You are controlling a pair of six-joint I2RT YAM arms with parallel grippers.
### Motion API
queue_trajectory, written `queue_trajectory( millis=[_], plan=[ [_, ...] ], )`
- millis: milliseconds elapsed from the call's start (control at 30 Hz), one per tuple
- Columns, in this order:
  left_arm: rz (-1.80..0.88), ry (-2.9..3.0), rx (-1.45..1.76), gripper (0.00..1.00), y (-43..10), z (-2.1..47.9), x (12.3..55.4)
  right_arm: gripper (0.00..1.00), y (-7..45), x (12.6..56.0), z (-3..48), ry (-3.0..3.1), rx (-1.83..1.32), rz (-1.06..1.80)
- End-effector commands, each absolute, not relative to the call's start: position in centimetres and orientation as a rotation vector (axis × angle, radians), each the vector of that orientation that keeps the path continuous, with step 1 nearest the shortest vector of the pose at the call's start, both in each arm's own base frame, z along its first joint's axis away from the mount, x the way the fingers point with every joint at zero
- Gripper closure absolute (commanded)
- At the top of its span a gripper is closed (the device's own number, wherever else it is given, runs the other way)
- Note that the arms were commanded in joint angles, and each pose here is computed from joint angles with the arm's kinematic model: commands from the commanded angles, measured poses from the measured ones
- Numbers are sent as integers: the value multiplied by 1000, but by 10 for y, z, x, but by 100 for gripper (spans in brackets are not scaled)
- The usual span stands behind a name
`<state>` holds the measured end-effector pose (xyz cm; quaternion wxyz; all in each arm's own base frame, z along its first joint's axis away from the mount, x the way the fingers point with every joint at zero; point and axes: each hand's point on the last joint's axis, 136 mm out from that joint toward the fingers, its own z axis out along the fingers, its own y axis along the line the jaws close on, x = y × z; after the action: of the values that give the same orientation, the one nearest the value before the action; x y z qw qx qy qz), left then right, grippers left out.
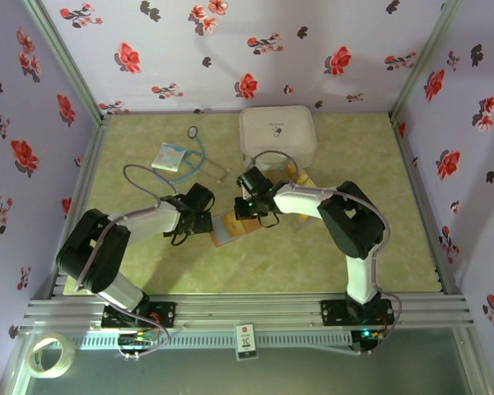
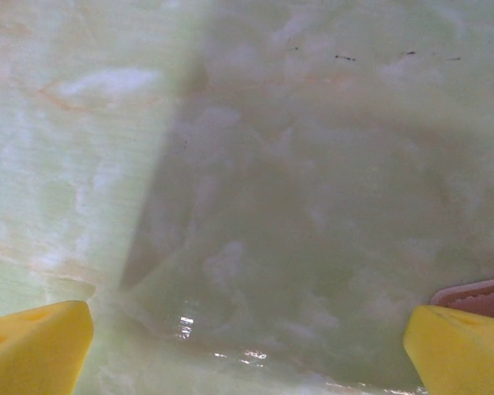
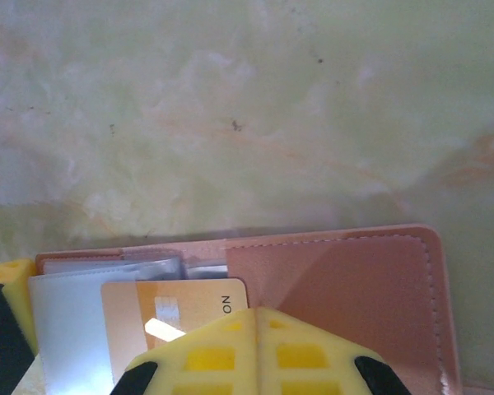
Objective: Put the credit cards into the card holder
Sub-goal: Insert the credit card into the card slot.
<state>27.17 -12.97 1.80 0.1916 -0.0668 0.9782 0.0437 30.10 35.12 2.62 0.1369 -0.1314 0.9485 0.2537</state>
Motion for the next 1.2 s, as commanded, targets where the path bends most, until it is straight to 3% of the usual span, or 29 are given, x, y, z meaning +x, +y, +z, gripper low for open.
queue_trajectory(
  millis=[0, 400, 1167],
  plan=[
    [123, 2748, -192, 0, -131, 9, 278, 100, 368, 300, 28, 2744, -381, 794],
    [116, 2743, -188, 0, -128, 15, 274, 100, 362, 291, 62, 2684, -407, 790],
    [41, 2762, -192, 0, -133, 17, 233, 100, 339, 268, 31, 2763, -391, 749]
  ],
)
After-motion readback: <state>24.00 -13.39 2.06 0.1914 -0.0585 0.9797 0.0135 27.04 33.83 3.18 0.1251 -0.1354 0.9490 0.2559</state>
